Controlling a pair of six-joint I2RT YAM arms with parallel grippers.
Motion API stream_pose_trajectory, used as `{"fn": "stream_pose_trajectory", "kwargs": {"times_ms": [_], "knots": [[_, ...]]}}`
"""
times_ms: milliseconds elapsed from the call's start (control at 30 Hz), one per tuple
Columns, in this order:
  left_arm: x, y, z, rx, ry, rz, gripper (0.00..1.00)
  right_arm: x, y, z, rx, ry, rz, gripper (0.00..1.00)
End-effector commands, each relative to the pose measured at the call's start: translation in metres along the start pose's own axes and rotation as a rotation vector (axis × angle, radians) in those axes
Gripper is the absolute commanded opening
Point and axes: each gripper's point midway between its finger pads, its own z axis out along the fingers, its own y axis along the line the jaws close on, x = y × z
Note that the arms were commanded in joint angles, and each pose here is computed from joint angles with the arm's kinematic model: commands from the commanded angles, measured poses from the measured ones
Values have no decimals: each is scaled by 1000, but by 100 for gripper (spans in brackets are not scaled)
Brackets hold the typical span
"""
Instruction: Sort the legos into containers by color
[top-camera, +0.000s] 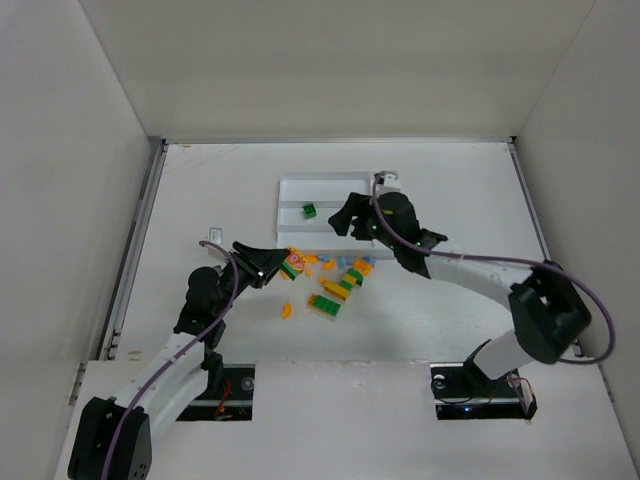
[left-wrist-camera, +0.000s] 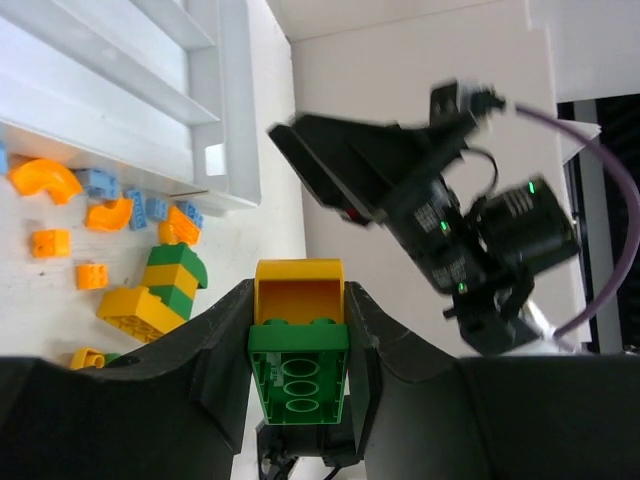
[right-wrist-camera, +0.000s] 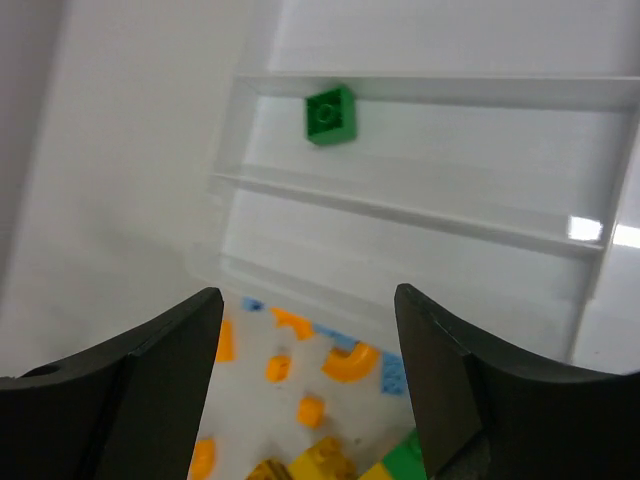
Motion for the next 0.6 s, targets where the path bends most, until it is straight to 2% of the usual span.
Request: {"fn": "stream_pose_trajectory", "kwargs": {"times_ms": [0, 100, 233, 467, 567], "knots": [[-6, -42, 0, 163, -13, 35, 17, -32, 65, -49, -327, -154, 190, 78], [-5, -57, 2, 215, -2, 22, 17, -17, 95, -82, -527, -135, 293, 84], [-4, -75, 1, 284, 12, -7, 17, -9, 123, -111, -725, -120, 356, 88], [-3, -95, -2, 357, 22, -51, 17, -3, 143, -121, -867, -69, 454, 89], [-1, -92, 0, 347, 25, -51, 17, 0, 148, -121, -898, -59, 474, 85]]}}
